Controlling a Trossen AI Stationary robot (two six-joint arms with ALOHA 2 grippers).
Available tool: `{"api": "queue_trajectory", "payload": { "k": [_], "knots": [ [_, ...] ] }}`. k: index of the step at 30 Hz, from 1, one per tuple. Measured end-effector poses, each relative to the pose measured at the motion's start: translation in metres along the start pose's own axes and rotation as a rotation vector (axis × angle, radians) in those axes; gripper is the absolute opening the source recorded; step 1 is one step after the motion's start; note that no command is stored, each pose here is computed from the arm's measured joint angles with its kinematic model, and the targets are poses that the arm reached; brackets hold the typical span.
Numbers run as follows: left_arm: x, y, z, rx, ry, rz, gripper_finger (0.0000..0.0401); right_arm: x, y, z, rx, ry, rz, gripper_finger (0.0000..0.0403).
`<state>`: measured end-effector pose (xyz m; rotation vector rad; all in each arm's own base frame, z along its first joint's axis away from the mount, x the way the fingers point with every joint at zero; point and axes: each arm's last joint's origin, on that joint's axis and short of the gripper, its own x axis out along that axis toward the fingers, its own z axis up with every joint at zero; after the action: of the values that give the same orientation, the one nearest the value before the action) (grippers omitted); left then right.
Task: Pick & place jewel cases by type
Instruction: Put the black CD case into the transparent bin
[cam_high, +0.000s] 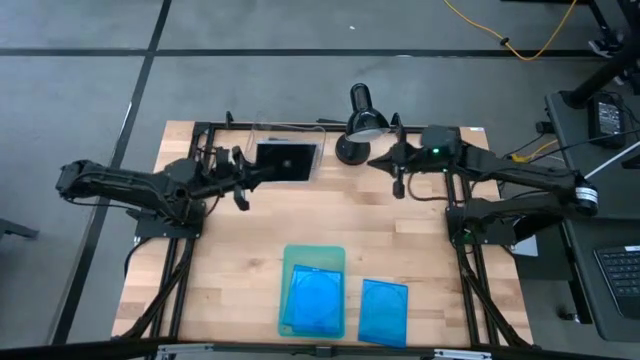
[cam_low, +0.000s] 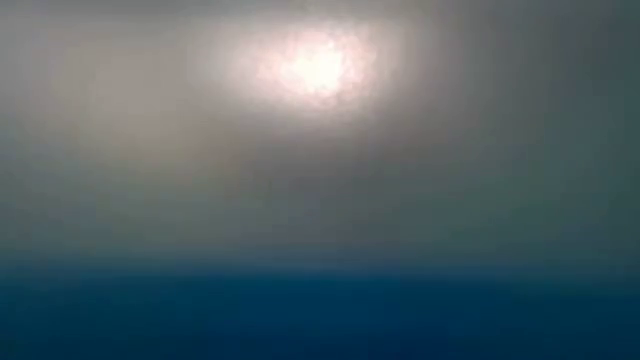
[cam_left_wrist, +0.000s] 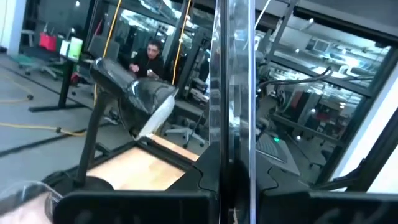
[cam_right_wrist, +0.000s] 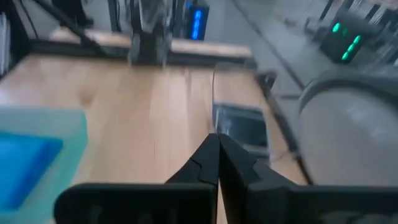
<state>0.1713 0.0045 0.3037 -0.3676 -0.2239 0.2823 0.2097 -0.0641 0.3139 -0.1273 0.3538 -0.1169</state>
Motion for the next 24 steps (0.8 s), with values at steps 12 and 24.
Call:
{"api": "queue_trajectory", "payload": {
  "k": [12,24],
  "knots": [
    [0.003,-0.015,0.035,0.166,-0.061,-0.053,0.0012,-0.021,0.001,0.014,0.023,-0.127,-0.024,0.0006],
    [0.02,-0.042,0.079,0.422,0.089,-0.022,0.0013,-0.021,0.001,0.014,0.029,-0.126,-0.022,0.0006]
  ]
}}
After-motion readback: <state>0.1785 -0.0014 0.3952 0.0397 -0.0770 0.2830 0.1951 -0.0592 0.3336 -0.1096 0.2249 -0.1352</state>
